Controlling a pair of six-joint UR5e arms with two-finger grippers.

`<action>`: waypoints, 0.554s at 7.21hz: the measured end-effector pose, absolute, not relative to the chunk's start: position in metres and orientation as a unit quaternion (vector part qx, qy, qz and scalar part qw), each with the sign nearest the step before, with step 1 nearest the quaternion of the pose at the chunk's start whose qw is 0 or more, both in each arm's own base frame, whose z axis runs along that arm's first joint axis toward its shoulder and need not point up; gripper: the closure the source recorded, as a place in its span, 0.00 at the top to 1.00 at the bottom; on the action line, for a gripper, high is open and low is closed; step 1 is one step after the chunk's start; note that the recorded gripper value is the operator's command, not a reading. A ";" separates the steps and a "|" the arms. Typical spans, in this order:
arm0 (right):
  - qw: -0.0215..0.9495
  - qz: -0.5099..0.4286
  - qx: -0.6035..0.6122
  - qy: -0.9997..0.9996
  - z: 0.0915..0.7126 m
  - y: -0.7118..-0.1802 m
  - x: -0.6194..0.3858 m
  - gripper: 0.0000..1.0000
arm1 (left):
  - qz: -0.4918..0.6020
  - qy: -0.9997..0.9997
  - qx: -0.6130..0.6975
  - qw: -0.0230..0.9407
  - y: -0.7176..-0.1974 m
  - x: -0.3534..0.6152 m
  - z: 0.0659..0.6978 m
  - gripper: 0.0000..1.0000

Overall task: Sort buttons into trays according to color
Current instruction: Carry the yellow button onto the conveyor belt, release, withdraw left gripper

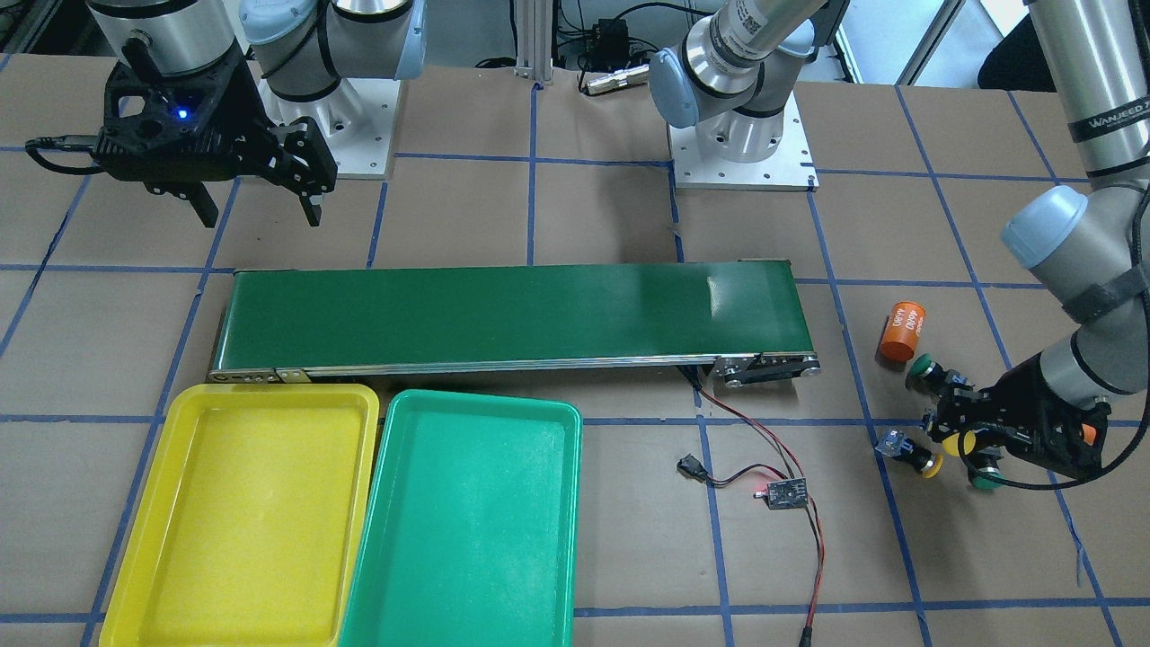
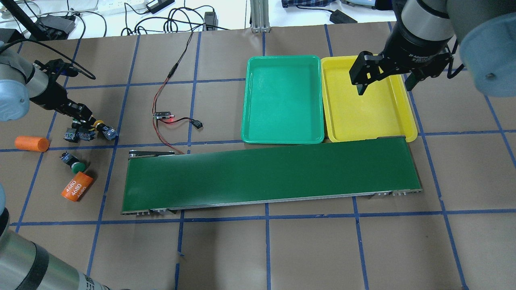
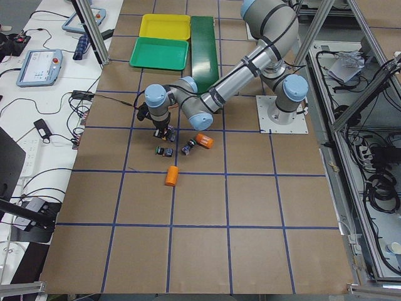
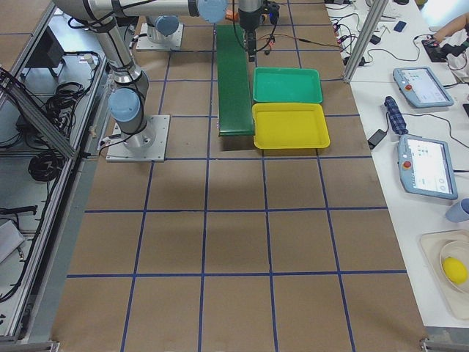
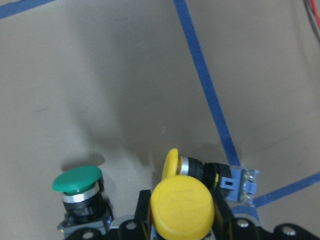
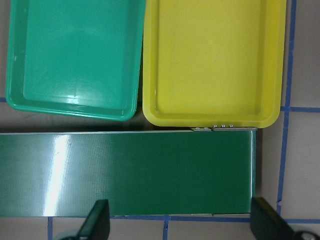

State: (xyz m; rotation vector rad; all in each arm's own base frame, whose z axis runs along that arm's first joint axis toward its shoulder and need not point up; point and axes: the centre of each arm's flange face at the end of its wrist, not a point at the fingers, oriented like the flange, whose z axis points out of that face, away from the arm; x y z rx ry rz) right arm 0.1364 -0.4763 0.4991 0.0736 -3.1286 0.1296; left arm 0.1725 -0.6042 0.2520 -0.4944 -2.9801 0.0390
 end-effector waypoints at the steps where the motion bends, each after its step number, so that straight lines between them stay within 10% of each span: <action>1: 0.005 0.041 0.024 -0.999 0.499 -0.476 0.136 1.00 | 0.005 -0.984 -0.167 0.064 -0.601 0.143 0.270 0.06; 4: 0.005 0.041 0.023 -0.999 0.499 -0.477 0.136 1.00 | -0.047 -0.958 -0.282 0.037 -0.580 -0.011 0.317 0.08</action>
